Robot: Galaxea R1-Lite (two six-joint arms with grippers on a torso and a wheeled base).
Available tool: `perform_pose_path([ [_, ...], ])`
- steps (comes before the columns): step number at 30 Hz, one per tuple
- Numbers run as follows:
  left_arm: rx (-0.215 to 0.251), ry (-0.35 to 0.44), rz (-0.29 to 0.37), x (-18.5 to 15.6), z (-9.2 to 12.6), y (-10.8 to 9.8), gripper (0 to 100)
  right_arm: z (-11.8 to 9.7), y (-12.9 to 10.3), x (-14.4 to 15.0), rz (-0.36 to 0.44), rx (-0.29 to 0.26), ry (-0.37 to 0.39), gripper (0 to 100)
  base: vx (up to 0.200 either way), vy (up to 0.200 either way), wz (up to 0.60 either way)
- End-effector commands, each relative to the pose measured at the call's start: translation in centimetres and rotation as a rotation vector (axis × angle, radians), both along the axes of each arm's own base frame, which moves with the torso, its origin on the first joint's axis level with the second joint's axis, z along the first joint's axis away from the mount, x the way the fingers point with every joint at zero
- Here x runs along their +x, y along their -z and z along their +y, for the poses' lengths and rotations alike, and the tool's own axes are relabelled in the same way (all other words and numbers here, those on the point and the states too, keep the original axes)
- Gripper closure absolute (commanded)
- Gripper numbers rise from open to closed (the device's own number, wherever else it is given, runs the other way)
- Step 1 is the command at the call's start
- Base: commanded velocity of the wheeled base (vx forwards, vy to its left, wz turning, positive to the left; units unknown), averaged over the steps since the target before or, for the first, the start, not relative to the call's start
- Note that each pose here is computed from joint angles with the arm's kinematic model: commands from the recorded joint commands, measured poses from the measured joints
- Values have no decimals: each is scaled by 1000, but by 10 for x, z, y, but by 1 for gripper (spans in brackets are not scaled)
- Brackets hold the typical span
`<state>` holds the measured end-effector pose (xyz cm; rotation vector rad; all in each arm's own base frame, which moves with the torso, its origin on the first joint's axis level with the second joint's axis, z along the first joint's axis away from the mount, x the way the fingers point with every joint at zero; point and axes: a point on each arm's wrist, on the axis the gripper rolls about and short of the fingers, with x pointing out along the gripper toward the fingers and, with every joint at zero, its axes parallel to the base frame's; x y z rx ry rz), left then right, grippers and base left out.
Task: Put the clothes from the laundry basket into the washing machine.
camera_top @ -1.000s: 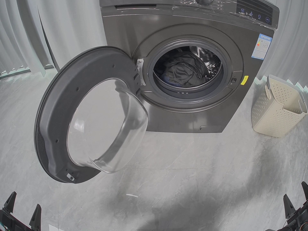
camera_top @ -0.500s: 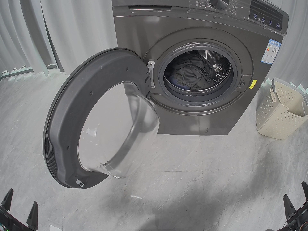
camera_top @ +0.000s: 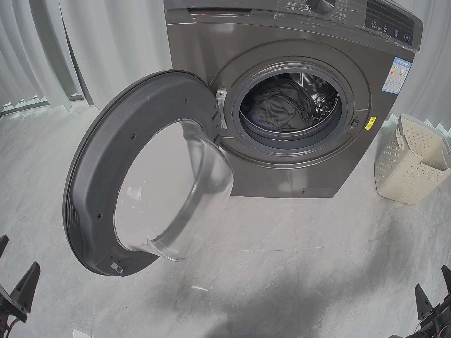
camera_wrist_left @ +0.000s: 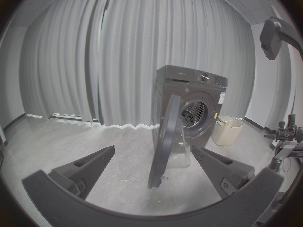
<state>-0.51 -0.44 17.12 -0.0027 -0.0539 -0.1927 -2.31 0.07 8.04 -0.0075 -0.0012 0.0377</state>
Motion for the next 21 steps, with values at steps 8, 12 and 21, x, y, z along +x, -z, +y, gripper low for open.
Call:
perform_pose_path([
  [8, -7, 235, 227, 100, -10, -25, 0, 0, 5, 0, 4, 0, -1, 0, 0, 0, 0],
  [12, 1, 319, 237, 112, -20, -27, 0, 0, 5, 0, 4, 0, -1, 0, 0, 0, 0],
  [21, -20, 591, 213, 101, -49, -36, 0, 0, 5, 0, 4, 0, -1, 0, 0, 0, 0],
])
